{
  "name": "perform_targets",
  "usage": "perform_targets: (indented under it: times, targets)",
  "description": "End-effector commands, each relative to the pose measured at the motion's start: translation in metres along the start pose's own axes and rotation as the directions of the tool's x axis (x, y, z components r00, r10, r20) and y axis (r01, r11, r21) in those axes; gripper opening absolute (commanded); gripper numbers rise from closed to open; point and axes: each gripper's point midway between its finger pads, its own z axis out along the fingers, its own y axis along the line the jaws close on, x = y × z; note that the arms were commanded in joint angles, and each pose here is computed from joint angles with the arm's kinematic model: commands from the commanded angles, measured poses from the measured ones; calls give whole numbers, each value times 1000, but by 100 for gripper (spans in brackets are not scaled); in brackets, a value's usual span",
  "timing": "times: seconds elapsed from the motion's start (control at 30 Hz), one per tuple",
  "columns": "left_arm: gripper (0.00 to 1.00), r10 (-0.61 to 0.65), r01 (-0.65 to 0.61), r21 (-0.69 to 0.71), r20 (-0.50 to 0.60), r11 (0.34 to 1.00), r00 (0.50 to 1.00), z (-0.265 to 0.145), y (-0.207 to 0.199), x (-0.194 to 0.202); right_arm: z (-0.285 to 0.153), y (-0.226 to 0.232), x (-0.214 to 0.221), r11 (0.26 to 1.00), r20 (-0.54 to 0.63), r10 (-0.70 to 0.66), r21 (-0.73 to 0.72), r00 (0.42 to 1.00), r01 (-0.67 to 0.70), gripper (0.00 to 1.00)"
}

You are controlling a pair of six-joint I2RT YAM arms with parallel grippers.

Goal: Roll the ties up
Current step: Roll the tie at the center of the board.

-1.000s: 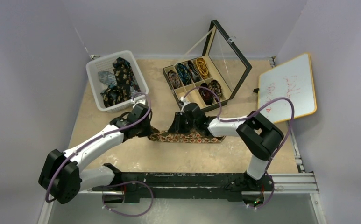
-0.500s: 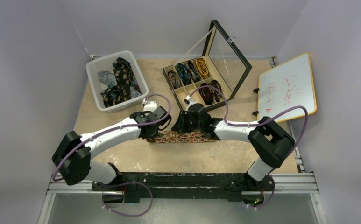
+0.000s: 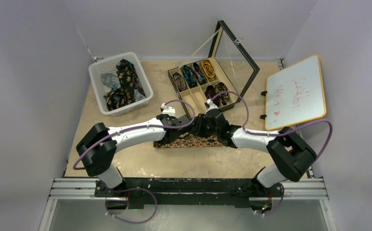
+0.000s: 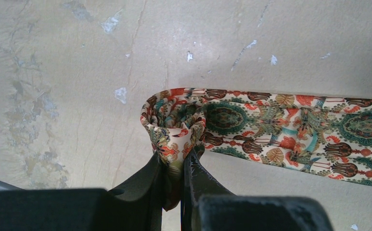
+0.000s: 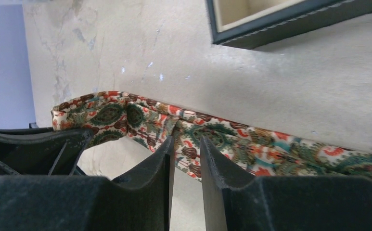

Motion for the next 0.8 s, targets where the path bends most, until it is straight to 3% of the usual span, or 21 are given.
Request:
perform_targets:
  times: [0.0, 0.17, 0.5, 0.63, 0.77]
  targets:
    - [3, -6, 6, -7, 35, 1000, 999, -5, -11, -10, -7, -3, -13, 999, 45, 43, -23, 998, -42, 29]
    - [14, 45, -46, 37, 28, 998, 999, -3, -33, -11, -9, -9, -14, 998, 38, 57, -25, 998, -56, 30]
    - [54, 106, -113, 345, 40, 932, 994, -12, -95, -15, -12, -8, -8, 994, 1, 64, -85, 998, -64, 35]
    - [56, 19, -29, 452, 28, 891, 999, -29, -90, -29, -16, -1, -9, 992, -3, 36, -118, 999, -36, 41]
    - [59, -129, 73, 650, 39, 757, 991, -57, -57, -51, -19, 14, -13, 983, -6, -30, -179, 1000, 28, 50]
